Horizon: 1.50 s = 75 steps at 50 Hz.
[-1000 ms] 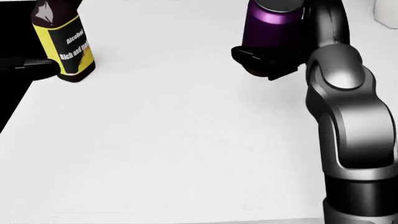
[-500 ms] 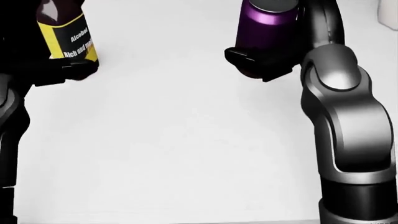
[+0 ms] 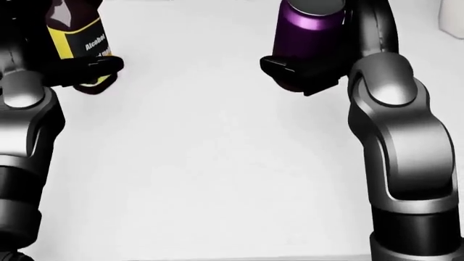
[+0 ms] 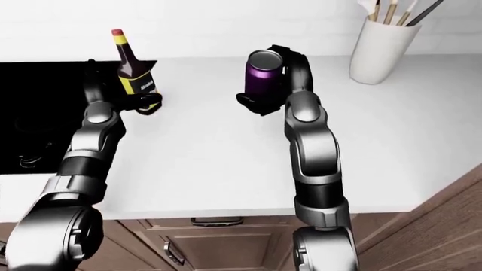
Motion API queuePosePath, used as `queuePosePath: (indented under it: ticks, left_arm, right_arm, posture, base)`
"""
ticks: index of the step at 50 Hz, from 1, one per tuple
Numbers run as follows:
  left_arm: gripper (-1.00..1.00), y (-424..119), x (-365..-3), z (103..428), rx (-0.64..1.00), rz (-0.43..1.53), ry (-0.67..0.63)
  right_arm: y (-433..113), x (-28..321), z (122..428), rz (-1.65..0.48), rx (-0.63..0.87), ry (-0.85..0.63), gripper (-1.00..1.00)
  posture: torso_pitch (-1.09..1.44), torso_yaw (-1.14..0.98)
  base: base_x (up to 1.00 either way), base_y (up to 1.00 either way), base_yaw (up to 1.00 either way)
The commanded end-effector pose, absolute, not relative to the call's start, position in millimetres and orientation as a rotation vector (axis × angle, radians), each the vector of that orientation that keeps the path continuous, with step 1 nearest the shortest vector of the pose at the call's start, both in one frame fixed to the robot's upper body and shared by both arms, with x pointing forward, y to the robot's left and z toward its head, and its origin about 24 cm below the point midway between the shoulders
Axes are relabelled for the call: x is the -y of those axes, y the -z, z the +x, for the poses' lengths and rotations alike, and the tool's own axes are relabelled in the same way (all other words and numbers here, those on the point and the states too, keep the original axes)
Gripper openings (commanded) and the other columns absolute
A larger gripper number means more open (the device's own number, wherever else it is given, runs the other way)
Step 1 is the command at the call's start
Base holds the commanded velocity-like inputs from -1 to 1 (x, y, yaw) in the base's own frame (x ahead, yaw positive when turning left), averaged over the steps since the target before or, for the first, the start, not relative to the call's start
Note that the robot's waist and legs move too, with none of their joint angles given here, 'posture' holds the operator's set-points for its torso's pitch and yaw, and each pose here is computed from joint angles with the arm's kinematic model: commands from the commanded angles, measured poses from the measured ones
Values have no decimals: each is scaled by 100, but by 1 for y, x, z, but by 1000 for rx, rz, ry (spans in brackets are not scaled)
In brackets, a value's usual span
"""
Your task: Move the drinks to the dining counter.
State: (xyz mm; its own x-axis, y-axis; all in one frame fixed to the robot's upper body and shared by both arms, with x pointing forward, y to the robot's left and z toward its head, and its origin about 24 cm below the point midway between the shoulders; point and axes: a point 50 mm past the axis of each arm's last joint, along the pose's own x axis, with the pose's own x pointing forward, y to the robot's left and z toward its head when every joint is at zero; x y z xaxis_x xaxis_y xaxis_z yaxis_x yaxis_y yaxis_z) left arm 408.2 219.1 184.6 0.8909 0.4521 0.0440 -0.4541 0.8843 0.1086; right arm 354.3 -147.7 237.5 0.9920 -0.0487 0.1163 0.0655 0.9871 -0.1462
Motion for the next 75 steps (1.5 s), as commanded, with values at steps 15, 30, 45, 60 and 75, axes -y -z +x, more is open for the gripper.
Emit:
queuePosePath:
  ticks: [15, 30, 45, 60, 75]
  left_arm:
    - [100, -205, -217, 419, 83, 97, -488]
    - [100, -203, -216, 420, 72, 106, -497]
    - [43, -200, -216, 420, 64, 128, -509]
    - [-82, -198, -217, 419, 59, 143, -522]
    - [-100, -231, -228, 415, 132, 163, -487]
  right_arm:
    - [-259, 147, 352, -146, 212, 63, -100]
    - [-255, 148, 354, -146, 207, 67, -100]
    - [-256, 147, 353, -144, 207, 68, -100]
    - [-256, 147, 352, -143, 208, 68, -100]
    - [-266, 148, 346, -129, 228, 63, -100]
  posture:
    - [0, 0]
    - [0, 0]
    - [0, 0]
    - [0, 0]
    - [0, 0]
  base:
    - [0, 0, 0]
    - [0, 0, 0]
    - [0, 0, 0]
    - [0, 0, 0]
    - [0, 0, 0]
